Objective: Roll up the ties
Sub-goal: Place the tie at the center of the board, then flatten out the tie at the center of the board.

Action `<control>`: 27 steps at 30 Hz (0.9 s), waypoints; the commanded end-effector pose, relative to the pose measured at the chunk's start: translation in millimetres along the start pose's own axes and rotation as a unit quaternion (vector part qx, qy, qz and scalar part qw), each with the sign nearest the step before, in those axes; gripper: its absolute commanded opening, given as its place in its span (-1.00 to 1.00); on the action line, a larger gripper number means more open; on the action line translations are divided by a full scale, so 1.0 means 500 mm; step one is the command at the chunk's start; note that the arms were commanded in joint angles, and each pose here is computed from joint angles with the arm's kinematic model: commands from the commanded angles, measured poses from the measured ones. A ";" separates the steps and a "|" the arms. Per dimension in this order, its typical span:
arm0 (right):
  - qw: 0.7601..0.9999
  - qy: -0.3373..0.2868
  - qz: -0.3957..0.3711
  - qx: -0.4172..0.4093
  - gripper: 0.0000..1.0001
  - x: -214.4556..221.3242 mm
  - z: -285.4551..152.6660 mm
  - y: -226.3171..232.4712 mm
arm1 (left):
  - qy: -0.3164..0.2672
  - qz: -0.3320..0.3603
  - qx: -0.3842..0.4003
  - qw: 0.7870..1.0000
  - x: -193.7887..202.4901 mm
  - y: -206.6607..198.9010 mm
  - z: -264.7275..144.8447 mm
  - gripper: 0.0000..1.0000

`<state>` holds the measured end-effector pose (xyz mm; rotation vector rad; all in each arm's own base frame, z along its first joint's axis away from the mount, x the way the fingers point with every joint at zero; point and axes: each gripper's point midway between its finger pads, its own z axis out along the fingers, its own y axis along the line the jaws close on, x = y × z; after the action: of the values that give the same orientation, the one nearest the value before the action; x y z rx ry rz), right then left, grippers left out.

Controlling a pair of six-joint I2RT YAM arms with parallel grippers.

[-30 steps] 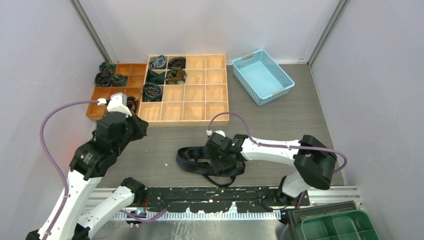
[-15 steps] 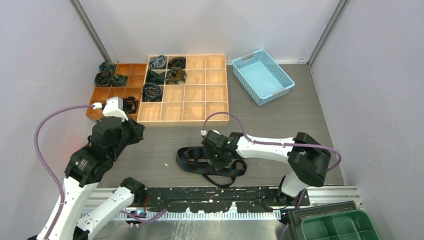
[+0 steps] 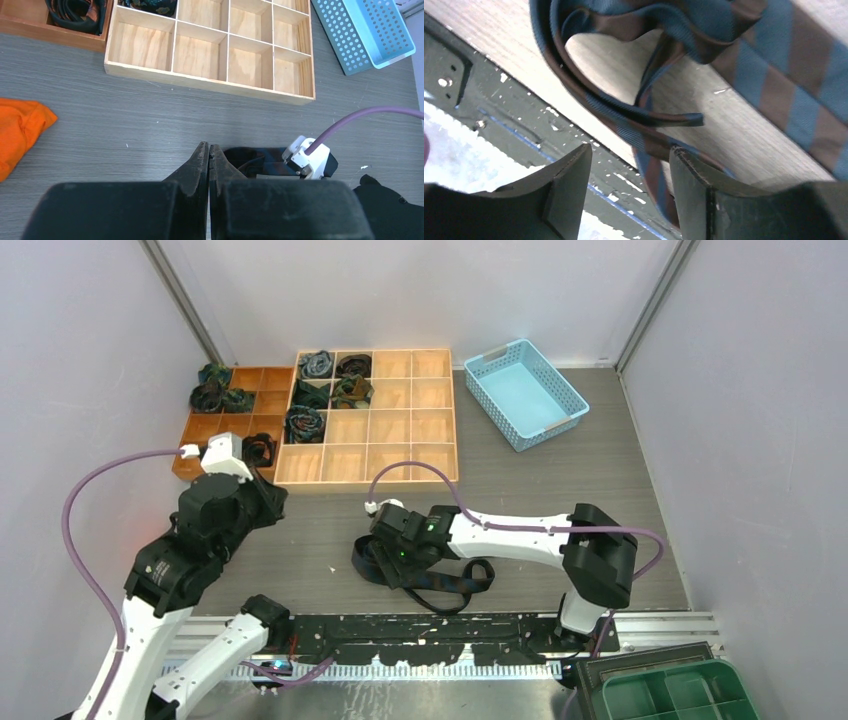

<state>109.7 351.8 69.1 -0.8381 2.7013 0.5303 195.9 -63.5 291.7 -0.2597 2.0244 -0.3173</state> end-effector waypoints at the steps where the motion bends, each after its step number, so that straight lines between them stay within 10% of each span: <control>1: 0.997 -0.048 -0.007 0.051 0.33 -0.052 -0.030 -0.028 | -0.027 -0.001 0.011 1.000 -0.031 -0.007 -0.018 -1.00; 15: 0.998 0.024 -0.039 0.041 0.62 0.041 0.032 -0.059 | -0.030 -0.002 0.018 0.999 -0.039 -0.013 -0.024 -1.00; 17: 0.999 0.035 -0.037 0.018 0.44 0.054 0.043 -0.048 | -0.033 -0.003 0.019 0.999 -0.042 -0.013 -0.028 -1.00; 21: 0.999 0.021 -0.034 0.020 -0.54 0.038 0.037 -0.043 | -0.034 -0.001 0.018 0.999 -0.046 -0.011 -0.034 -1.00; 27: 0.998 -0.021 -0.037 0.041 -0.97 -0.019 -0.011 -0.038 | -0.043 0.002 0.017 0.999 -0.061 -0.010 -0.047 -1.00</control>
<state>109.7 317.6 29.8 -0.9383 2.7390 0.3368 192.6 -61.3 307.4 -0.2567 1.9899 -0.3325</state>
